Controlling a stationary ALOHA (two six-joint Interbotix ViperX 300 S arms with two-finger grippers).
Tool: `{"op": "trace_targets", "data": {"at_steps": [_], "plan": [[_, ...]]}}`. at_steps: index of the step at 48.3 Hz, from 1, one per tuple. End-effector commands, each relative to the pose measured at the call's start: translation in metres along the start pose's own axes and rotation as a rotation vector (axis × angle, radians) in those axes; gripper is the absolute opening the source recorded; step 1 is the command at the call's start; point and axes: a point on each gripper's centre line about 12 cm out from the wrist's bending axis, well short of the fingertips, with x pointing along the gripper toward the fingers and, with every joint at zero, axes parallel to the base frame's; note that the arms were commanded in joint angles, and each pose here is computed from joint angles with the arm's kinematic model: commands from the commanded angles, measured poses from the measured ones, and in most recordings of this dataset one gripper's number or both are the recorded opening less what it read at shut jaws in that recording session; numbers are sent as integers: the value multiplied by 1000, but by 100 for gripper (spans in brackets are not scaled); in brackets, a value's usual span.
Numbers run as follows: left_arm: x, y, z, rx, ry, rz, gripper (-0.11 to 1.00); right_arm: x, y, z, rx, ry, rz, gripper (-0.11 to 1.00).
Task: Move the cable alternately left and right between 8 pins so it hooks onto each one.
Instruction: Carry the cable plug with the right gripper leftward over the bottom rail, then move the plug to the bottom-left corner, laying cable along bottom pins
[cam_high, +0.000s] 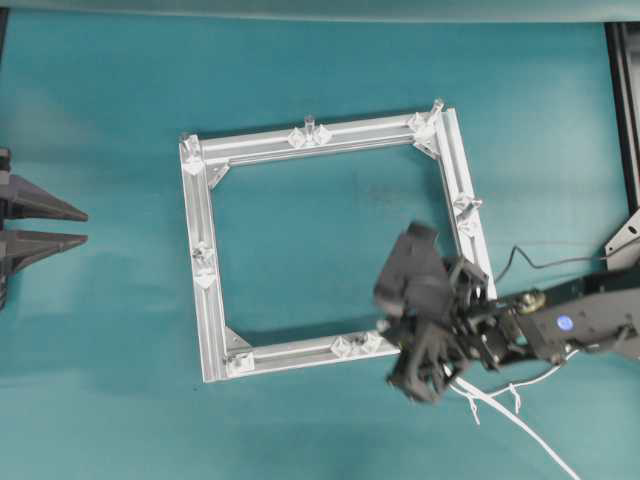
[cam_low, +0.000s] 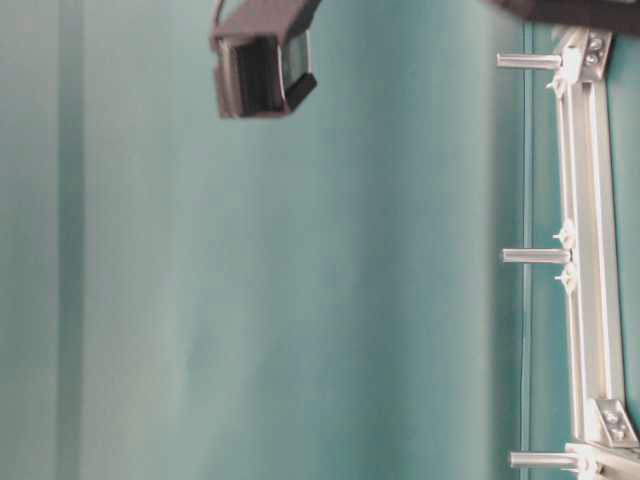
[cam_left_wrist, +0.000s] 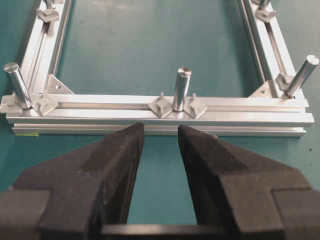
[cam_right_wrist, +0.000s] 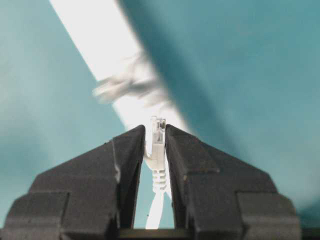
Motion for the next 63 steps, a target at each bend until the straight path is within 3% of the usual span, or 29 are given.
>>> {"op": "trace_targets", "data": {"at_steps": [1, 8, 22, 37, 48, 63], "plan": [[0, 0, 4, -6, -12, -1, 38, -6, -5, 17, 69, -46, 0, 18], [0, 0, 4, -4, -12, -1, 38, 4, -14, 31, 149, -63, -31, 18], [0, 0, 4, -6, -12, -1, 38, 33, -9, 62, 184, -78, -56, 18], [0, 0, 4, -6, -12, -1, 38, 53, 13, 88, 102, -103, -37, 18], [0, 0, 4, -6, -12, -1, 38, 51, 26, 102, 63, -132, -6, 18], [0, 0, 4, -6, -12, -1, 38, 56, 50, 98, 21, -122, 30, 16]]}}
